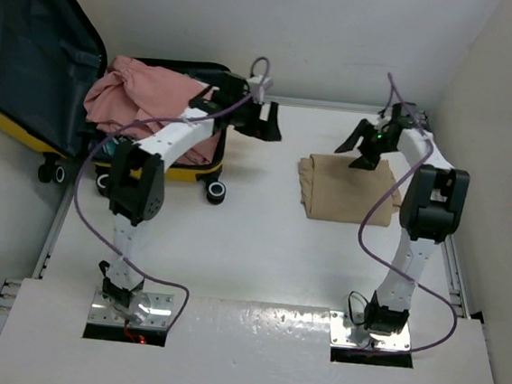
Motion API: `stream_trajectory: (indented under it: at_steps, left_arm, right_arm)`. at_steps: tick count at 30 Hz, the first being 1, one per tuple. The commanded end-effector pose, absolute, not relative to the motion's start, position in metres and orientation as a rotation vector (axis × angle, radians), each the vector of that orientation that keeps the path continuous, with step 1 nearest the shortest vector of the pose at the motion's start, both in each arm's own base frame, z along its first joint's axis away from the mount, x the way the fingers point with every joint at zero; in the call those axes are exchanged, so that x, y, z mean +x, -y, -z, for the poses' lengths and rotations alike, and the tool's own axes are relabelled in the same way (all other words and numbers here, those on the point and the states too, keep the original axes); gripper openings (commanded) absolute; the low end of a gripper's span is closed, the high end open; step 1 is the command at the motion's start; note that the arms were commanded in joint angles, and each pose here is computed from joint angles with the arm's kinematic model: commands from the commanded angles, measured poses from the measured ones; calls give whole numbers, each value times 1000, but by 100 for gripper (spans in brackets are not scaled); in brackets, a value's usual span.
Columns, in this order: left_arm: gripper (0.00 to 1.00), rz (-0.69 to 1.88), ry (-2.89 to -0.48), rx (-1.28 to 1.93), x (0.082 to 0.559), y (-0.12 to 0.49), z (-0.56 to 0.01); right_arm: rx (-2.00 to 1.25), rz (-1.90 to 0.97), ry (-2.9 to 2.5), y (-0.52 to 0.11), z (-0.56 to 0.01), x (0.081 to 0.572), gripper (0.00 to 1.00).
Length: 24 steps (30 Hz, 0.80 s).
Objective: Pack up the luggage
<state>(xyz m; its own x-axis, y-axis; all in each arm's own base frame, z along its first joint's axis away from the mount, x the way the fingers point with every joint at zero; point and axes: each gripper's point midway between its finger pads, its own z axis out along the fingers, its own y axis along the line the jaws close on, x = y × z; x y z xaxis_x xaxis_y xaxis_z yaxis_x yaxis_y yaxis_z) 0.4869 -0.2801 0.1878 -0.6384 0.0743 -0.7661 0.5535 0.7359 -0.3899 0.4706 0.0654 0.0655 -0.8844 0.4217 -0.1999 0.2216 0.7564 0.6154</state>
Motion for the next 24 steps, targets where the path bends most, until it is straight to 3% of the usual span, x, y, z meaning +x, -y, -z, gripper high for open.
stream_trajectory:
  at_steps: [1,5,10,21,24]
  left_arm:
    - [97,1008,-2186,459,468,357,-181]
    - [100,1083,-2264,426,455,403,-147]
    - [100,1109,-2365,344,450,427,-88]
    - [96,1030,-2502,286,423,463,-13]
    - [91,1009,-2520,277,422,460,-6]
  right_arm:
    - [542,-500,-2486,24,-116,480,68]
    - [527,-157,-2603,105,-87,454,69]
    - [468,-237,-2680,124,-49,439,71]
    - [318,-537,-2789,83,-1,434,75]
    - [294,-601,-2835,55,9,423,61]
